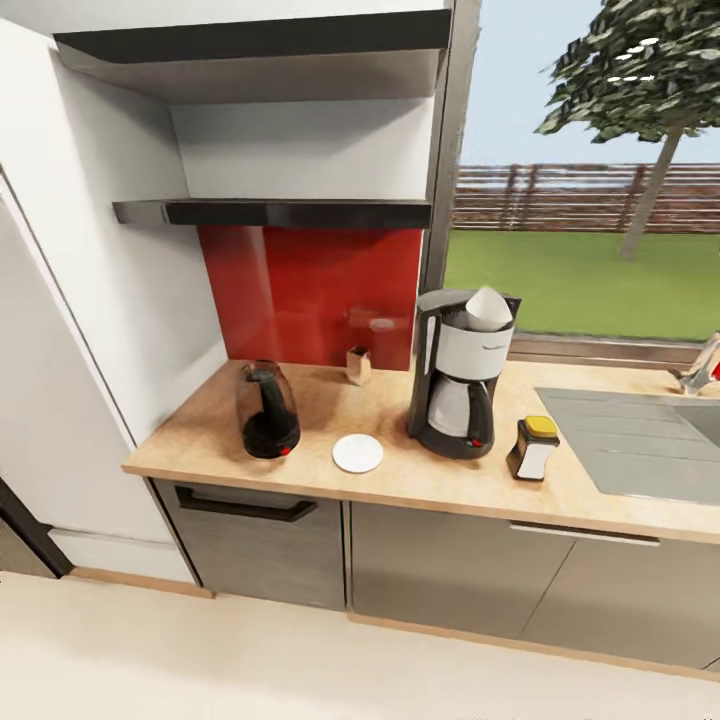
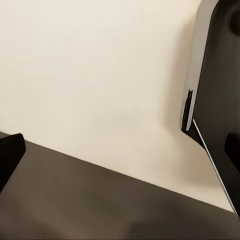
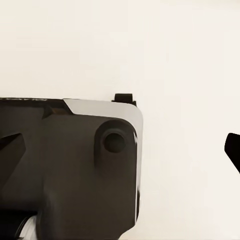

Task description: Set up a coffee station on the kitchen countertop: keep the coffee maker on the countertop, move the bottle of coffee from the kitchen shelf to the counter next to the coffee maker, place a paper coffee filter on top of the coffee maker, put the saucer next to the coffee maker with the coffee cup on the saucer, and place the electric kettle next to the coffee maker.

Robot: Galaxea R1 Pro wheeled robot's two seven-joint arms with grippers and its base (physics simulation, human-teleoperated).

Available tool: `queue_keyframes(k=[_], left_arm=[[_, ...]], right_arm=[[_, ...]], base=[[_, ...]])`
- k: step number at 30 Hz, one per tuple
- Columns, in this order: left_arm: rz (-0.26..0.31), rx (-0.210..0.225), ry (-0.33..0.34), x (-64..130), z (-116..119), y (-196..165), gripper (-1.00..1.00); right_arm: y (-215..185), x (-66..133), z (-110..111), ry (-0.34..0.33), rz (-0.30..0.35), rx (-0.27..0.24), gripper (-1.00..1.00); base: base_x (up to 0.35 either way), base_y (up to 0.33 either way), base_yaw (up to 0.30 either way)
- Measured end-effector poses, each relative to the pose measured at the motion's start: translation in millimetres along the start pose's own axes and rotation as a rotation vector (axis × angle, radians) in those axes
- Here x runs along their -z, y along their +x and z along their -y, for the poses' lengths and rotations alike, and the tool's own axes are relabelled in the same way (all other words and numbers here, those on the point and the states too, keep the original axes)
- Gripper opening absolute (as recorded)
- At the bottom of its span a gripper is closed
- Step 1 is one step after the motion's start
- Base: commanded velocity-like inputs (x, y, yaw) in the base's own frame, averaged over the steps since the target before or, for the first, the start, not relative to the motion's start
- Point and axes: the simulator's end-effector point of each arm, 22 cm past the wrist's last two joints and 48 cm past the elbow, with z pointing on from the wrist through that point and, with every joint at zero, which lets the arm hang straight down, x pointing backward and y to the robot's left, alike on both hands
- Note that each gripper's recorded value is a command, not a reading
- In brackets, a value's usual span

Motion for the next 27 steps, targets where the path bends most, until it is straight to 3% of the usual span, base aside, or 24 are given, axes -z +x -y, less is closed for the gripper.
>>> queue_keyframes(k=[10, 14, 17, 18, 19, 23, 25, 27], left_arm=[[0.048, -0.001, 0.001, 0.4, 0, -20, 1.00], [0.143, 0.021, 0.001, 4.4, 0, -65, 1.00], [0.254, 0.051, -0.001, 12.8, -3, -111, 1.00], [0.353, 0.074, -0.002, 21.9, -6, -144, 1.00], [0.393, 0.086, -0.002, 26.2, -7, -157, 1.00], [0.708, 0.167, 0.002, 73.7, -16, -250, 1.00], [0.835, 0.203, 0.009, 101.9, -18, -292, 1.00], [0.920, 0.231, 0.018, 125.3, -18, -325, 1.00]], right_arm=[[-1, 0.1, 0, 0.000, 0.003, -0.003, 1.00], [-2, 0.4, 0, 0.000, 0.005, -0.005, 1.00], [-2, 0.5, 1, 0.001, 0.006, -0.005, 1.00], [-2, 0.6, 2, 0.004, 0.007, -0.005, 1.00], [-2, 0.7, 3, 0.005, 0.007, -0.005, 1.00], [-3, 1.1, 8, 0.011, 0.009, -0.004, 1.00], [-3, 1.1, 8, 0.011, 0.009, -0.004, 1.00], [-3, 1.1, 8, 0.011, 0.009, -0.004, 1.00]], base=[[-0.003, 0.017, -0.006], [0.000, 0.000, -0.055], [0.000, 0.000, -0.017], [0.000, 0.000, -0.008], [0.000, 0.000, -0.005], [0.000, 0.000, -0.002], [0.000, 0.000, 0.000], [0.000, 0.000, 0.000]])
